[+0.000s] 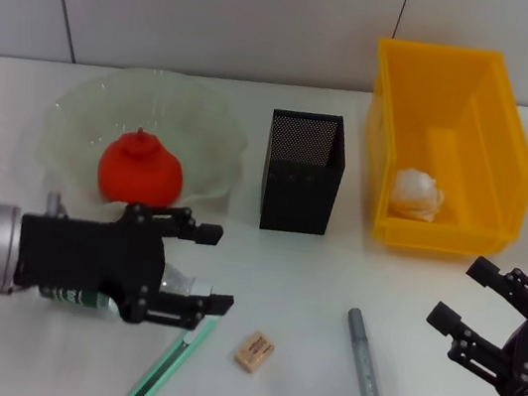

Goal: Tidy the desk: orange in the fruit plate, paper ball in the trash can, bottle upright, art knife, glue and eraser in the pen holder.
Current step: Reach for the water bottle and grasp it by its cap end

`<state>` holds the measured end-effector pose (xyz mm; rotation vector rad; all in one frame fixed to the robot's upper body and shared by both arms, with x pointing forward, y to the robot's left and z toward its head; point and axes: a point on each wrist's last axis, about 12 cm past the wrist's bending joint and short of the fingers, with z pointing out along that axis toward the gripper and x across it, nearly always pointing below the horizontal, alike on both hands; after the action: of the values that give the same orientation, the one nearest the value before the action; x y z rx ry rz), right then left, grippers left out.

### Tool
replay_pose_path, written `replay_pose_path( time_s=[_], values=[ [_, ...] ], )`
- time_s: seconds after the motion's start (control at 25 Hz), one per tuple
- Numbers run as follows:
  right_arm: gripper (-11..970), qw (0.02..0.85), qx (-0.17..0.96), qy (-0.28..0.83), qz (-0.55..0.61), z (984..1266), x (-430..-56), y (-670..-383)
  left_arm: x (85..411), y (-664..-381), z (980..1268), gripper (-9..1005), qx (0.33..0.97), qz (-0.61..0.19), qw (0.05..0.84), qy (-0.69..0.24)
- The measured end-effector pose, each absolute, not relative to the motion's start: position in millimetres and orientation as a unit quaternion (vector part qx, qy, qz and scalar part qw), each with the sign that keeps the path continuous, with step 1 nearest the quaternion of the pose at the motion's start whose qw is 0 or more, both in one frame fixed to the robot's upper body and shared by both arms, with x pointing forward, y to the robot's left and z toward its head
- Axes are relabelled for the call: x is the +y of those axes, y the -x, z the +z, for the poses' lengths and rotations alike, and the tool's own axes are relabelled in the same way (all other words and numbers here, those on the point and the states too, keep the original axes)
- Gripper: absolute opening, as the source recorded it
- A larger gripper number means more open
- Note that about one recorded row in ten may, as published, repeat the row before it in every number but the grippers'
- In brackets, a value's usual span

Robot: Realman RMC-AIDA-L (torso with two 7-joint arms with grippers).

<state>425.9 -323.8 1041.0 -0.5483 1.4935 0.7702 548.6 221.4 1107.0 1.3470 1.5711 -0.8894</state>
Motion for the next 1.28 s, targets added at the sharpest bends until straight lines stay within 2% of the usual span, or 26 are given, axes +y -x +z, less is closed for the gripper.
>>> replay_pose_path(
  time_s=[0.16,0.2,0.6,0.8,1.28],
  values=[
    [810,0.633,0.653,0.24,0.339,1040.7,-323.0,-425.6,211.3,-554.9,1124.6,783,0.645,-0.319,0.392,-0.573],
    [810,0.632,0.654,0.241,0.339,1040.7,-323.7,-425.4,200.3,-555.8,1133.5,783,0.641,-0.294,0.368,-0.606],
    [810,0.621,0.661,0.247,0.34,1040.9,-328.2,-425.8,145.2,-561.8,1143.1,772,0.667,-0.166,0.272,-0.673],
    [810,0.62,0.662,0.247,0.341,1040.6,-327.8,-425.7,136.4,-563.4,1135.0,763,0.668,-0.111,0.258,-0.689],
    [810,0.621,0.659,0.249,0.345,1041.3,-324.2,-429.5,143.2,-568.8,1123.5,744,0.683,-0.098,0.242,-0.682]
  ],
)
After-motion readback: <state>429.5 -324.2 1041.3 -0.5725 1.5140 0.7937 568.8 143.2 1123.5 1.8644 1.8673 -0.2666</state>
